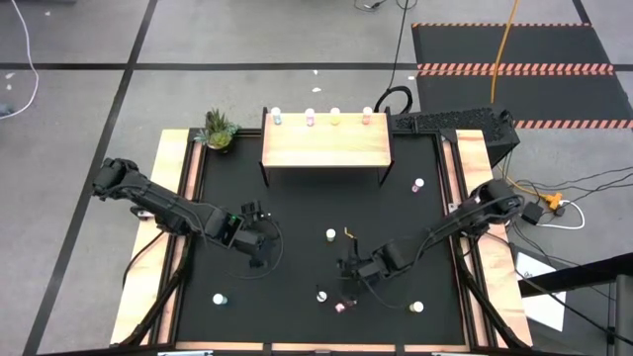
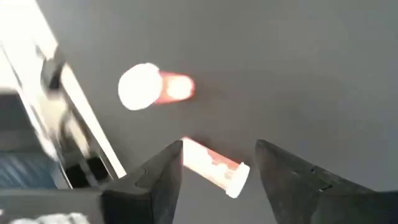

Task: Pick and place medicine bottles onto shelf by color
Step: Put the bottom right pink pill bottle aligned with the other pink pill bottle on the shelf, then put the bottom left pink pill bottle aligned with the other pink pill bottle on the shelf

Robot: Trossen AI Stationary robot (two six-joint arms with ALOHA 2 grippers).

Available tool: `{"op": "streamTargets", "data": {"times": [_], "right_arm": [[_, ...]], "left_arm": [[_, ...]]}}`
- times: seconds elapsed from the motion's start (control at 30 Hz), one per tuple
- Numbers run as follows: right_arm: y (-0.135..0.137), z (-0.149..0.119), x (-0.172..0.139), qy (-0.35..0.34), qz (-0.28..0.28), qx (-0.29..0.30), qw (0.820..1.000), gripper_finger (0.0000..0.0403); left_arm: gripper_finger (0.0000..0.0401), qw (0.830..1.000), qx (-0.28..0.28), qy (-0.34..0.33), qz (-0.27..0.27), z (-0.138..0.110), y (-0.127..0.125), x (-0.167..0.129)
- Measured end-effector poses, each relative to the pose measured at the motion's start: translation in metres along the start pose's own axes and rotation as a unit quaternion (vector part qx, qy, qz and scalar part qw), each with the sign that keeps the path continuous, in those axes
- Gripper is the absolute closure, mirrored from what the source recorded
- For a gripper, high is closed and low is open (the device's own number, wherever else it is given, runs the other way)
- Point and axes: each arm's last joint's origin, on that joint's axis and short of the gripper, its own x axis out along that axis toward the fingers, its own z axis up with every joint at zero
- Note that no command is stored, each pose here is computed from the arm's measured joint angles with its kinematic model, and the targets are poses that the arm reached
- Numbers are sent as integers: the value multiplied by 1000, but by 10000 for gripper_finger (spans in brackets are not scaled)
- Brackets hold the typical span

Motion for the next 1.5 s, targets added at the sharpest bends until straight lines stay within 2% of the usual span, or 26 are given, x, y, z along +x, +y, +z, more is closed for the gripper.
{"op": "streamTargets", "data": {"times": [0.07,0.17,0.23,0.27,0.47,0.6,0.73,0.93,1.1,1.17,1.2,1.23,1.27,1.33,1.4,1.43,1.5], "right_arm": [[5,-8,-2,-17,-3,-134,991,207],[9,-22,2,-28,-24,-318,948,207],[9,-27,6,-21,-30,-393,919,207],[9,-29,8,-20,-32,-411,911,207],[2,-32,15,-19,-22,-434,901,206],[-15,-43,29,22,36,-451,891,206],[-30,-50,35,25,43,-453,890,206],[-33,-51,36,9,49,-463,885,206],[-33,-48,27,-13,37,-432,901,206],[-29,-47,16,-27,50,-455,889,206],[-26,-47,9,-36,56,-483,873,206],[-24,-47,3,-45,59,-528,846,206],[-22,-48,-2,-53,59,-582,809,206],[-21,-48,-11,-61,59,-693,716,206],[-22,-46,-15,-68,48,-765,638,206],[-24,-44,-15,-65,46,-790,608,206],[-27,-39,-10,-58,60,-824,561,206]], "left_arm": [[128,1000,1,-3,-1,1,0,0],[128,1000,0,-3,0,2,2,1],[128,1000,-10,-2,-2,2,1,1],[128,1000,-18,1,-6,1,1,1],[128,996,-77,12,-35,-3,-7,-3],[128,994,-103,13,-42,-6,-14,-5],[128,991,-125,15,-51,-11,-22,-9],[128,987,-150,15,-60,-15,-30,-13],[128,984,-166,15,-60,-15,-31,-13],[128,985,-160,13,-61,-15,-31,-13],[128,986,-152,9,-61,-14,-31,-13],[128,988,-144,4,-61,-13,-31,-12],[128,989,-134,-2,-60,-12,-30,-12],[128,991,-115,-16,-61,-9,-30,-12],[128,993,-100,-30,-63,-5,-29,-11],[128,993,-95,-37,-63,-3,-28,-11],[128,993,-94,-49,-60,-1,-27,-10]]}}
